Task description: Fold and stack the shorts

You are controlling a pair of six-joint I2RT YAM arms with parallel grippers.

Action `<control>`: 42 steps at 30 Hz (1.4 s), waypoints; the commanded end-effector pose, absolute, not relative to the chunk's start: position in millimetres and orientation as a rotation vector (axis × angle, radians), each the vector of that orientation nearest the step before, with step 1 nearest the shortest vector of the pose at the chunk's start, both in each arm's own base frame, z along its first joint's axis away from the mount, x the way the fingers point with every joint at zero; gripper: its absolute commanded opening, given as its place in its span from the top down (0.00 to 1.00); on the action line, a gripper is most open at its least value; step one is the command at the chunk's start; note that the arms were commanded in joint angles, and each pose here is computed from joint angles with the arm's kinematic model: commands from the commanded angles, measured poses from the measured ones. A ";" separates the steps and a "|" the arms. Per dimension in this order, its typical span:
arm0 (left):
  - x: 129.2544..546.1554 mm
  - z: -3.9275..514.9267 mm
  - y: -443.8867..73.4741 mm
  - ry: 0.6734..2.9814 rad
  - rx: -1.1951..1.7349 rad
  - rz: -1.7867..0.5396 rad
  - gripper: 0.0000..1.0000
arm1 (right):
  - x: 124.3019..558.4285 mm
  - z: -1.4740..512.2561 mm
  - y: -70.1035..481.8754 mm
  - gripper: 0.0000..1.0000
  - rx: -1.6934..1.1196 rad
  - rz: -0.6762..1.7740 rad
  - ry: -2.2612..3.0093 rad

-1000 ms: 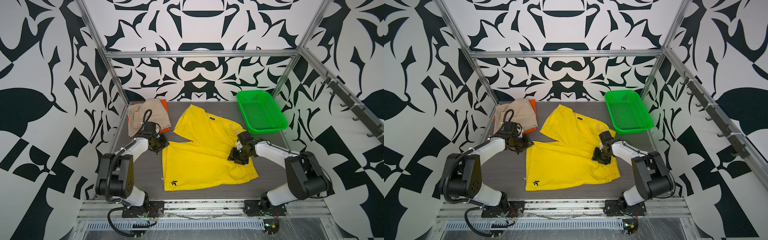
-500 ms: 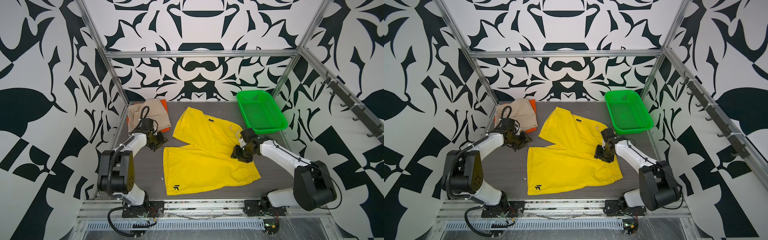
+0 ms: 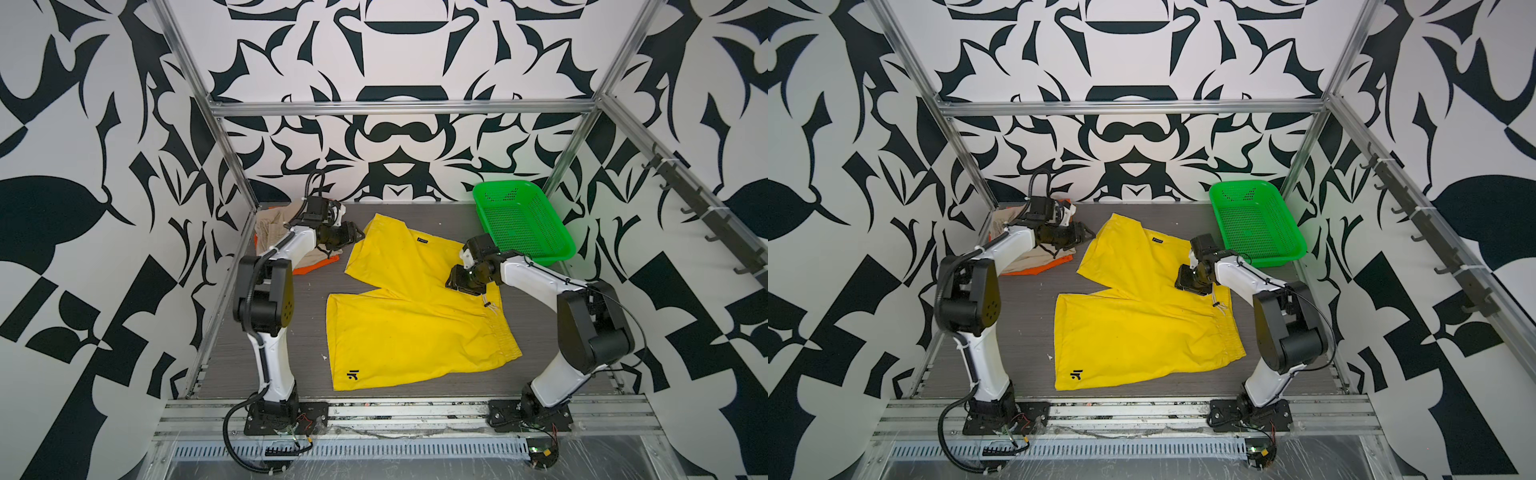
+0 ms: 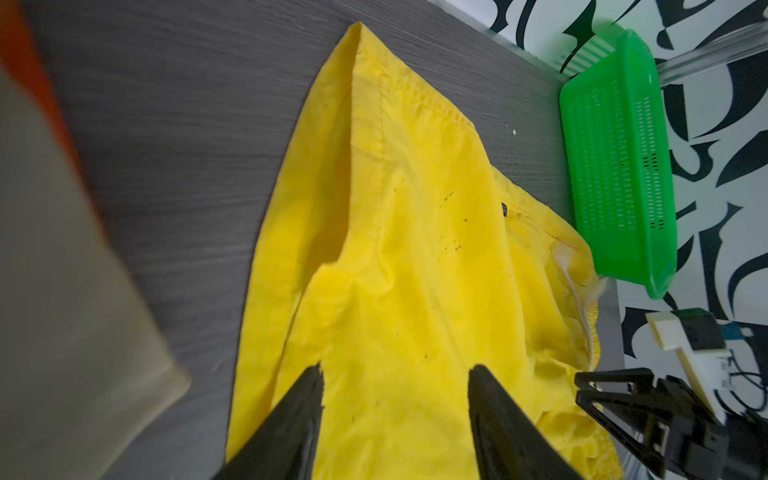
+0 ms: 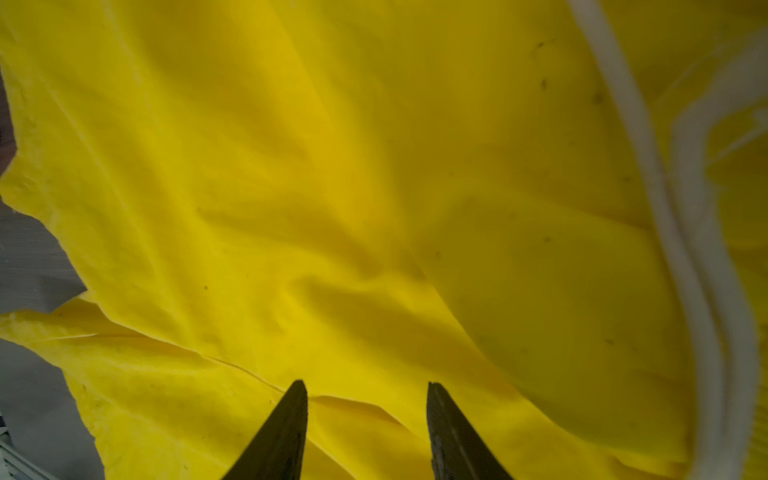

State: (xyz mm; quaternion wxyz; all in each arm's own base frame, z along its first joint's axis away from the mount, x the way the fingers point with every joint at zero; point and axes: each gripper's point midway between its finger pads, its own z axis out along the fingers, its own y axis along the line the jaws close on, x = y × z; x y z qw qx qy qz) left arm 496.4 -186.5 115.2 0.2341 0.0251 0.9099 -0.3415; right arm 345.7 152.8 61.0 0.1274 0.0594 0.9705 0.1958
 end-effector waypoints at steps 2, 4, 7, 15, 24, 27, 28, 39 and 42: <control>514.2 108.1 -204.9 2.487 0.211 -0.985 0.40 | 350.9 56.9 155.7 0.49 0.101 0.560 2.807; 520.9 97.6 -209.4 2.504 0.222 -1.006 0.40 | 348.9 48.7 153.4 0.49 0.110 0.541 2.825; 527.9 83.8 -212.5 2.520 0.236 -0.996 0.40 | 348.4 41.4 152.3 0.49 0.115 0.532 2.842; 535.6 59.7 -215.2 2.554 0.245 -0.997 0.46 | 352.3 36.8 152.7 0.49 0.127 0.530 2.844; 536.8 70.8 -207.2 2.575 0.221 -0.945 0.89 | 351.8 29.7 137.0 0.49 0.202 0.419 2.863; 537.4 85.7 -192.1 2.629 0.176 -0.864 0.93 | 346.3 22.7 114.2 0.49 0.323 0.327 2.882; 537.6 90.0 -185.1 2.651 0.155 -0.826 0.94 | 343.6 20.5 108.1 0.50 0.350 0.302 2.885; 526.6 60.2 -147.3 2.839 0.087 -0.597 0.86 | 338.0 12.7 104.9 0.49 0.406 0.325 2.897; 527.1 55.0 -147.0 2.857 0.082 -0.594 0.59 | 348.6 30.1 113.6 0.48 0.383 0.395 2.848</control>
